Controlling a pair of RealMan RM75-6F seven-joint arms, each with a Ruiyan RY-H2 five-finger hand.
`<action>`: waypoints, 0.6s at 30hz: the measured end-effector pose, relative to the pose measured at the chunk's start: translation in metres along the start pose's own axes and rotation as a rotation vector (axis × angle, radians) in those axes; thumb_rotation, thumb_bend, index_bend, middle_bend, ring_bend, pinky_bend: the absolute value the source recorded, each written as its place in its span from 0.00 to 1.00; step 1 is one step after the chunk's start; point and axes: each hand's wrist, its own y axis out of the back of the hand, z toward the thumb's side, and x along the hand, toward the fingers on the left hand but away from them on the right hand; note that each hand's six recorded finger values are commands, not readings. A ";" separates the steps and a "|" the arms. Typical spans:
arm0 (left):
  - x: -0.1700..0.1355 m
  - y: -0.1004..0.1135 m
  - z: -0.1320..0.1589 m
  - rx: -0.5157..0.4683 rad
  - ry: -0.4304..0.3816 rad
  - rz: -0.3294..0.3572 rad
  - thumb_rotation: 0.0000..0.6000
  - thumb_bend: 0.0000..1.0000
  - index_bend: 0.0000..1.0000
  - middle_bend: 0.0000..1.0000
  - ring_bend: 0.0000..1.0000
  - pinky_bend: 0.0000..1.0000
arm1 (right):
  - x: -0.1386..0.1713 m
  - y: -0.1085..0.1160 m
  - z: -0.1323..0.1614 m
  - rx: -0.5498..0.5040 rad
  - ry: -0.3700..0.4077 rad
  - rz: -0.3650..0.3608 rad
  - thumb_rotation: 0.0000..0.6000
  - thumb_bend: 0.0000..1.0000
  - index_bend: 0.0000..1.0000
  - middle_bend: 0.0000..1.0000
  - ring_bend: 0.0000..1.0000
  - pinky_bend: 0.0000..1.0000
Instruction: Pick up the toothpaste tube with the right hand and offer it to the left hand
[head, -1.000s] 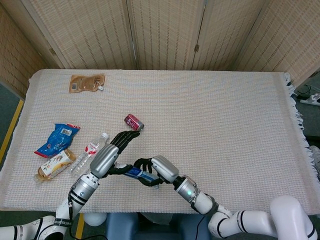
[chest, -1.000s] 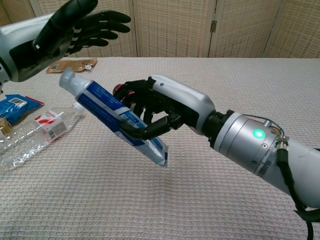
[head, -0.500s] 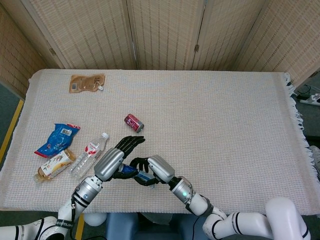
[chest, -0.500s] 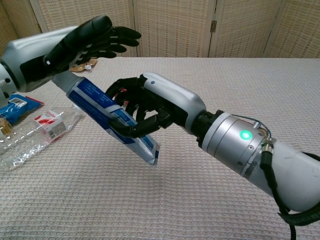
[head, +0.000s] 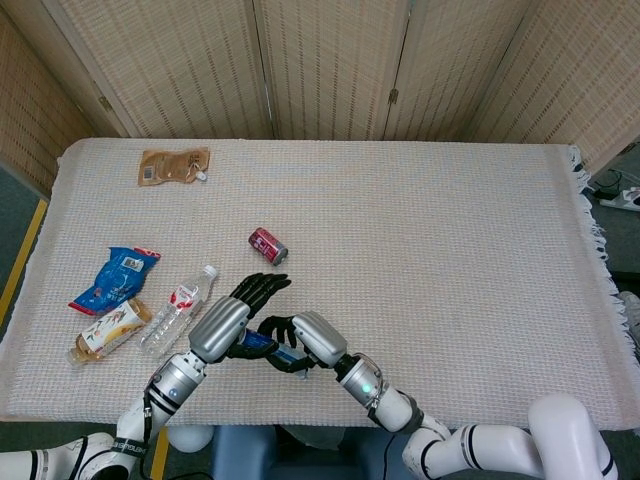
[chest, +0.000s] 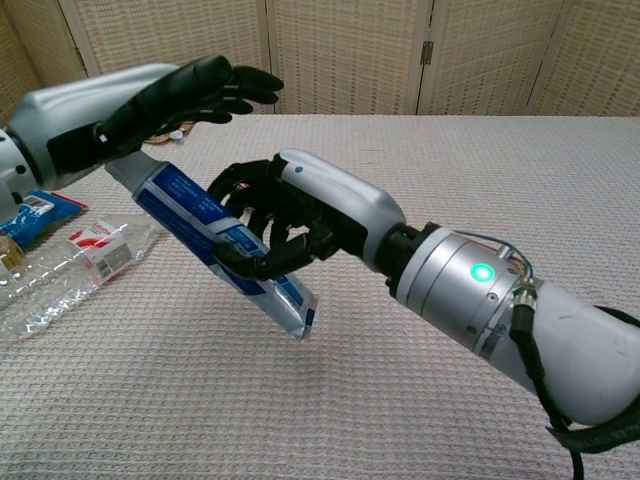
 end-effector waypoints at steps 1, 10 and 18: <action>0.000 0.001 0.000 0.002 0.000 0.005 0.00 0.12 0.03 0.08 0.02 0.00 | 0.001 0.000 -0.001 0.004 -0.003 0.003 1.00 0.74 0.75 0.65 0.72 0.63; -0.007 0.028 -0.011 0.023 0.014 0.081 0.00 0.12 0.02 0.08 0.02 0.00 | 0.014 0.015 -0.015 0.098 -0.048 0.042 1.00 0.74 0.75 0.64 0.73 0.63; -0.025 0.052 -0.044 0.086 0.113 0.149 0.14 0.12 0.01 0.08 0.03 0.00 | 0.027 0.044 -0.036 0.382 -0.131 0.135 1.00 0.74 0.66 0.52 0.64 0.58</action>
